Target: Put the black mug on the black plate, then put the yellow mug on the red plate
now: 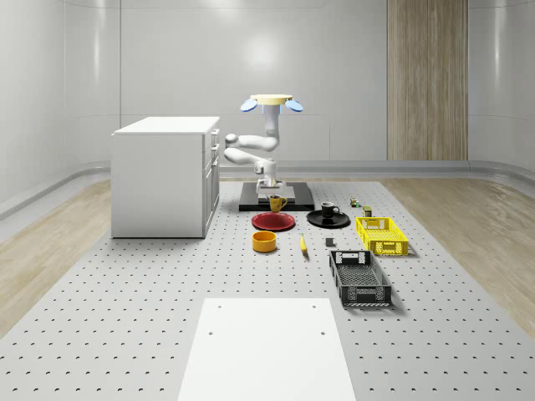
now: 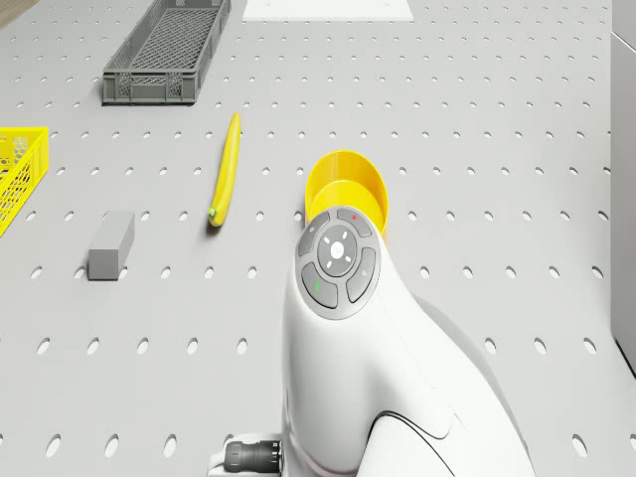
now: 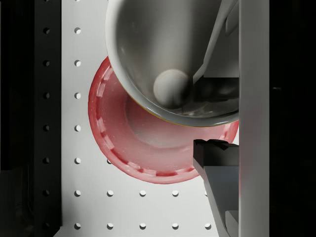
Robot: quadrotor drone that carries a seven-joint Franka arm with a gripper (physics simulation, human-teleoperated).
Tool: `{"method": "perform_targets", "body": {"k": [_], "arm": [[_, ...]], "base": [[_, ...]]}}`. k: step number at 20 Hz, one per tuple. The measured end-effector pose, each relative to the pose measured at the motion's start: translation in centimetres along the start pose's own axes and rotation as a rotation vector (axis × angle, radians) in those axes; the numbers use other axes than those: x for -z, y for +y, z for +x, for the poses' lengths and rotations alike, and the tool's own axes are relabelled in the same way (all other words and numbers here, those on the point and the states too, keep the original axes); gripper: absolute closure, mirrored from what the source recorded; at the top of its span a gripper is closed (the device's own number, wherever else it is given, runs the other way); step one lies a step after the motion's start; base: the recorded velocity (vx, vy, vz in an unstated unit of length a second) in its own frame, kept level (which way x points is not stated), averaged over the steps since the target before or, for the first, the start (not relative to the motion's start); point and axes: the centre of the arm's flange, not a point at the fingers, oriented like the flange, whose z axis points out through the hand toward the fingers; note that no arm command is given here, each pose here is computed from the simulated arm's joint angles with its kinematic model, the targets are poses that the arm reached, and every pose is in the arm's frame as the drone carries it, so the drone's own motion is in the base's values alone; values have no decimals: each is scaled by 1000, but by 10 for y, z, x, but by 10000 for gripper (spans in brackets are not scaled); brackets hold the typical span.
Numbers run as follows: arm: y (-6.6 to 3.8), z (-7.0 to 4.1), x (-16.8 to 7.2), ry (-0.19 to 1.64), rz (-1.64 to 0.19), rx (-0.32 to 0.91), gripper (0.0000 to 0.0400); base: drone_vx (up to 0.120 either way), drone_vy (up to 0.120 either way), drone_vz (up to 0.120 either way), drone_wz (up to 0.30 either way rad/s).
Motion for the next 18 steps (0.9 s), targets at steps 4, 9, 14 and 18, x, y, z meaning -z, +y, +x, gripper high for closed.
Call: {"method": "perform_targets", "body": {"k": [4,9,14,18], "arm": [[2,2,-13,0,0,0,290],[3,3,-29,0,0,0,290],[9,10,-39,0,0,0,290],[12,12,-43,0,0,0,137]], "base": [[0,0,0,0],[0,0,0,0],[0,0,0,0],[0,0,0,0]]}}
